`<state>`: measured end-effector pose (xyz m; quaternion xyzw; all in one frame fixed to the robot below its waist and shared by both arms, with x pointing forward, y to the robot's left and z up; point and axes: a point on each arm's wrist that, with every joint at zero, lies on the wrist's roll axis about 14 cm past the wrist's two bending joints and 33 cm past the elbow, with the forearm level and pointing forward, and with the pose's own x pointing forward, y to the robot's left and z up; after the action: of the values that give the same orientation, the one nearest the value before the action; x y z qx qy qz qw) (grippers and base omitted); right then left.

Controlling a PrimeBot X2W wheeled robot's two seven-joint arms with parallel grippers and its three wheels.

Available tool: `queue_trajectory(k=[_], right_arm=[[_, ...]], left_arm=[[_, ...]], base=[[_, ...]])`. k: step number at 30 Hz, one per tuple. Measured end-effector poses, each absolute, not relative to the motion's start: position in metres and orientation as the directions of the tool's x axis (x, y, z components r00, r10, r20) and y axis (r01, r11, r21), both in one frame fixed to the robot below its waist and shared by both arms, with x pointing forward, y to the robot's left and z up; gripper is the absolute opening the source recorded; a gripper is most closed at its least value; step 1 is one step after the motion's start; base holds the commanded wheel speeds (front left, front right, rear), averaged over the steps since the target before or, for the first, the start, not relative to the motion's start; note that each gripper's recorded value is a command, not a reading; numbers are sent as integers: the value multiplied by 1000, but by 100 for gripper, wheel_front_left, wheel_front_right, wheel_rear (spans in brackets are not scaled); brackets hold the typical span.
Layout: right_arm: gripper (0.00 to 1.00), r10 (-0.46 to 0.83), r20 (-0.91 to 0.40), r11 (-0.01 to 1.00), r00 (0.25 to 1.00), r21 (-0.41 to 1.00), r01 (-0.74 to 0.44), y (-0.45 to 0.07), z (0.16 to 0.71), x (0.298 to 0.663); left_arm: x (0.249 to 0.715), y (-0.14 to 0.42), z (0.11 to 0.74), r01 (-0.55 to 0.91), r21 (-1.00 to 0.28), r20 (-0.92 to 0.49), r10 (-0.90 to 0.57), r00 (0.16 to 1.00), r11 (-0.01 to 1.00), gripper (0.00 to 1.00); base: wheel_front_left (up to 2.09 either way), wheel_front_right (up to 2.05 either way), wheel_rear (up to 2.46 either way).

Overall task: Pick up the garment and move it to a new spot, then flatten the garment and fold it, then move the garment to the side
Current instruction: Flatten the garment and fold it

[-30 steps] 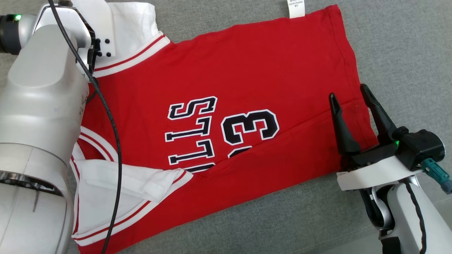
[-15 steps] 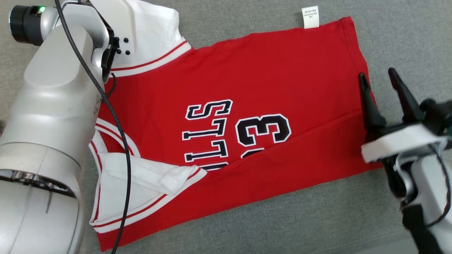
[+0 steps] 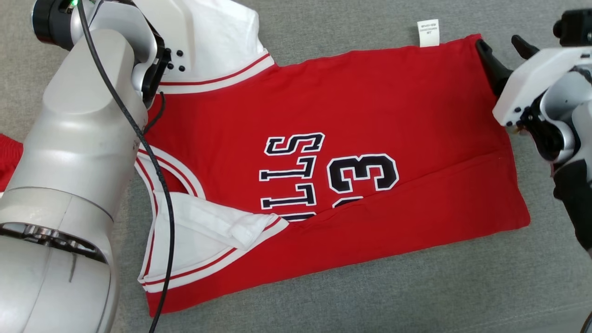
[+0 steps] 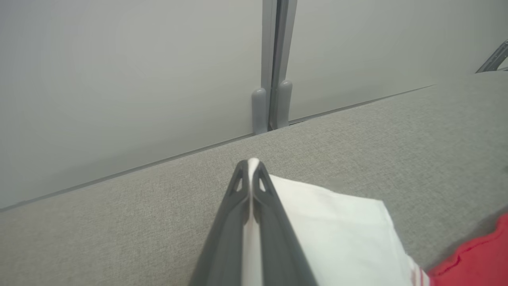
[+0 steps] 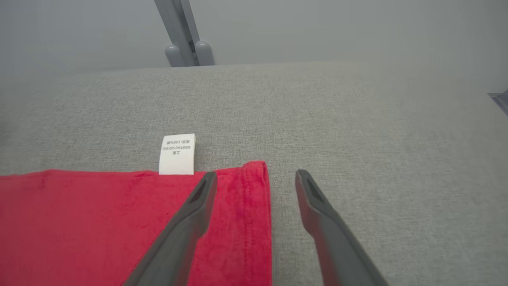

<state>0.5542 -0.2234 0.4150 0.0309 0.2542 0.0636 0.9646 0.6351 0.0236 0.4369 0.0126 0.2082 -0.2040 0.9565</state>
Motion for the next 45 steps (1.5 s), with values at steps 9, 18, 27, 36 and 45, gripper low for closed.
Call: queue_trajectory(k=[9,18,27,36,45], right_arm=[[100,149,-648,989,747,98,-112,-211,386,567],[100,132,-721,990,680,61,-127,-205,373,575],[0,126,-703,984,700,-4,-180,-200,379,580],[0,105,-538,984,836,-65,-165,-214,421,606],[0,137,-403,985,905,-44,-169,-211,439,601]], left_arm=[[637,26,435,418,-29,-401,-393,828,908,0],[635,28,436,431,-8,-404,-397,824,903,0],[630,36,442,423,2,-397,-388,832,906,0],[643,39,491,416,29,-169,-406,898,909,0],[625,42,499,423,-28,-107,-424,900,906,0]], base=[[0,0,0],[0,0,0],[0,0,0],[0,0,0],[0,0,0]])
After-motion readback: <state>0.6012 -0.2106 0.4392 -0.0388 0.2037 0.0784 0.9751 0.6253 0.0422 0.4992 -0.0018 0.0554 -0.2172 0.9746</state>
